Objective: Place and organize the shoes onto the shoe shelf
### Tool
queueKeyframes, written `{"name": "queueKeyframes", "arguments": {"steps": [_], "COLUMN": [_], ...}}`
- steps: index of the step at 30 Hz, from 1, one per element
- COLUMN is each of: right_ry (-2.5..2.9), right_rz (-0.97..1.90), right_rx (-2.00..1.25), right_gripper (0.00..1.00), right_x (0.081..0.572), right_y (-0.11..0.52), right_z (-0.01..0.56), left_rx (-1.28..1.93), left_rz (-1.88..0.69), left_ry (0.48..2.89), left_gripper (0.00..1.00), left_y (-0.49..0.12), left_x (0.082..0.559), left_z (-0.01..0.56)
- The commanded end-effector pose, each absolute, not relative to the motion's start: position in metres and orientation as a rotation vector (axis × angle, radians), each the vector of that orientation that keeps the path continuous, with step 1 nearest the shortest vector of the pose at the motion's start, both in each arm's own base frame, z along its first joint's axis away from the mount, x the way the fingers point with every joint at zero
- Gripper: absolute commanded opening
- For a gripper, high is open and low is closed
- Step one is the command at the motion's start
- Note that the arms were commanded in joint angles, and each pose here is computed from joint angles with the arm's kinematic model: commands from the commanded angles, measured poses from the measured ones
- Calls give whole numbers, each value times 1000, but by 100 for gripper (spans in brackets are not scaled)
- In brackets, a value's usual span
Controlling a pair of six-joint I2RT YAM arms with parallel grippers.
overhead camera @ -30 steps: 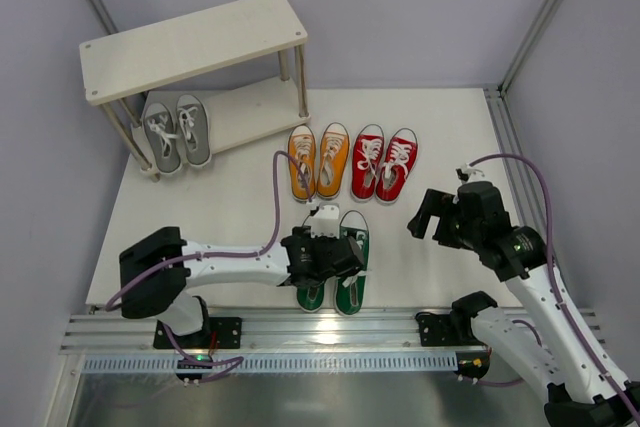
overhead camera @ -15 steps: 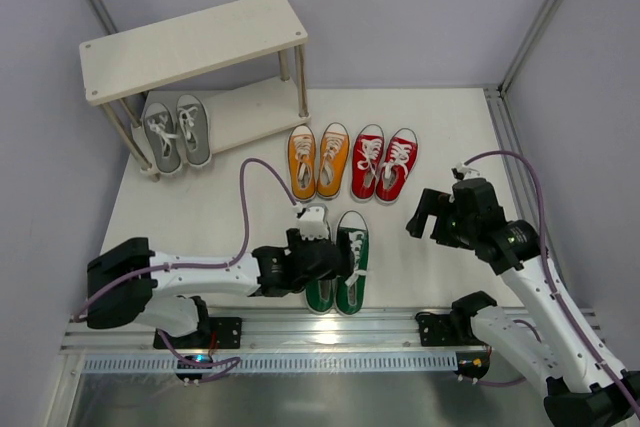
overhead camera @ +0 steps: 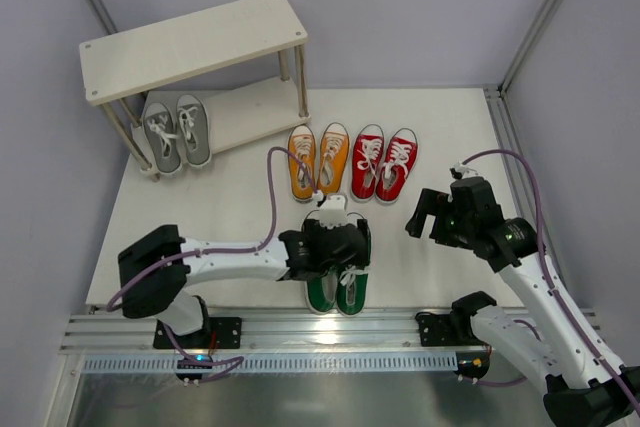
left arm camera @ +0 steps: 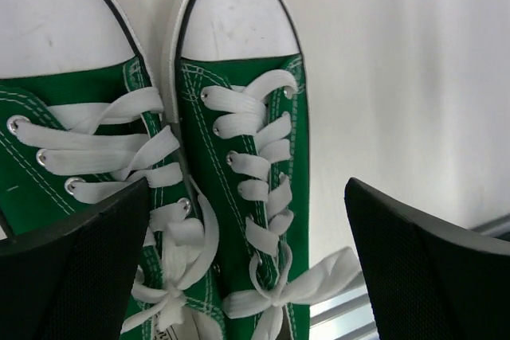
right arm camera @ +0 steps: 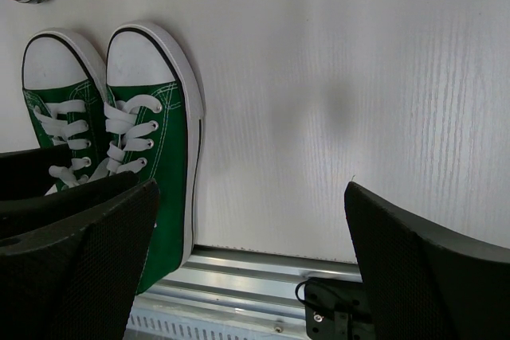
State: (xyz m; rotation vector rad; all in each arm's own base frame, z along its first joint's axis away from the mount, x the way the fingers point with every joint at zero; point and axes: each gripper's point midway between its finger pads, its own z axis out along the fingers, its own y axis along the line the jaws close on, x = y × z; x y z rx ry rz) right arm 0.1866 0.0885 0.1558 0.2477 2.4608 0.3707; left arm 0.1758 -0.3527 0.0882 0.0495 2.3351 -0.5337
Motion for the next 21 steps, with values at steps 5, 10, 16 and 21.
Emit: {"name": "queueKeyframes", "arguments": {"steps": [5,10,16,21], "right_ry": [2425,2436,2443,2450], "right_rz": [372,373,393,403], "right_rx": [241,253,258,258], "right_gripper": [98,98,98,98], "right_x": [191,189,189,191], "right_y": [89,88,92,94], "right_z": [164,157,150,150], "left_rx": [97,29,38,111], "left_rz": [-126,-72,-153,-165], "left_ry": [2508,2526,2598,2646], "left_gripper": [100,99,59,0], "left_y": [-311,-282,-276,-286], "left_x": [167,159,140,134], "left_z": [45,36,3,-12]}}
